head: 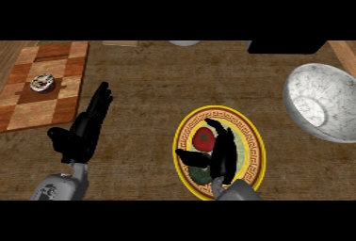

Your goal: Pick the tomato from the plate and place it in the bowl

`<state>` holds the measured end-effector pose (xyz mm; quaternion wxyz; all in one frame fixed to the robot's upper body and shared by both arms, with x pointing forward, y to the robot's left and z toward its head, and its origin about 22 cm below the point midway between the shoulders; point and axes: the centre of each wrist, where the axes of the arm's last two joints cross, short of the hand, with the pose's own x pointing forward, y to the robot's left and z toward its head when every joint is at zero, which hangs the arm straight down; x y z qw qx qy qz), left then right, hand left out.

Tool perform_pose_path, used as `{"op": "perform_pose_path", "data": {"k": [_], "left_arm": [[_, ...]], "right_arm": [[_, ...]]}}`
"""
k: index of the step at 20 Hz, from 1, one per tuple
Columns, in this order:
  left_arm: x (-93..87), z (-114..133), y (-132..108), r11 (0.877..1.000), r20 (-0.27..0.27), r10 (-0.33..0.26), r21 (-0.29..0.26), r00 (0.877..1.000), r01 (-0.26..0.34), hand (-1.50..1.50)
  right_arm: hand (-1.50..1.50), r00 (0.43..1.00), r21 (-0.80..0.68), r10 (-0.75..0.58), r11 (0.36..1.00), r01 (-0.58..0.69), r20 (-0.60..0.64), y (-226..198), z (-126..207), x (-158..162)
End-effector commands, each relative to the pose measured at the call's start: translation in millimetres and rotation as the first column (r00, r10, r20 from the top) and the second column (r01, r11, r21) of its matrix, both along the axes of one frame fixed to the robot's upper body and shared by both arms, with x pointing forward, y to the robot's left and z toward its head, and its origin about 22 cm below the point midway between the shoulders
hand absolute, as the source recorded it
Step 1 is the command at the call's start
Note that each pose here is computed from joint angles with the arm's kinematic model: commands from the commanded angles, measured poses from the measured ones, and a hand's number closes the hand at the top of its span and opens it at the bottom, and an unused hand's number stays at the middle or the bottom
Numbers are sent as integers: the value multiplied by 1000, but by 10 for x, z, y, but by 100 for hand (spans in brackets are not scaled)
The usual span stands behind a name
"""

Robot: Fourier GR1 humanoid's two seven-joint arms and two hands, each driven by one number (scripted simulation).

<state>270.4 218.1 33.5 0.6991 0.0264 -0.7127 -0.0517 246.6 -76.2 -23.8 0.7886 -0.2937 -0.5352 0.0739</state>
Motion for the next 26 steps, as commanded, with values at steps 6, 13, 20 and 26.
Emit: {"op": "perform_pose_path", "data": {"k": [6, 13, 20, 26], "left_arm": [[-3, 3, 37, 1000, 16, 12, 1, 1000, -12, 0], [50, 40, -136, 1000, 1, 14, -13, 1000, -14, 0], [-24, -95, 49, 999, -22, 46, -7, 999, -47, 0], [-11, -38, 169, 999, 1, 37, 3, 999, -37, 0]], "right_arm": [[150, 992, -54, 121, 991, -120, 27, 131, -135, 80], [150, 826, -39, 559, 829, -557, 75, -221, 131, -385], [150, 558, -50, 740, 618, -785, 376, -718, 726, -843], [150, 465, -241, 717, 645, -725, 519, -1244, 1331, -1090]]}}
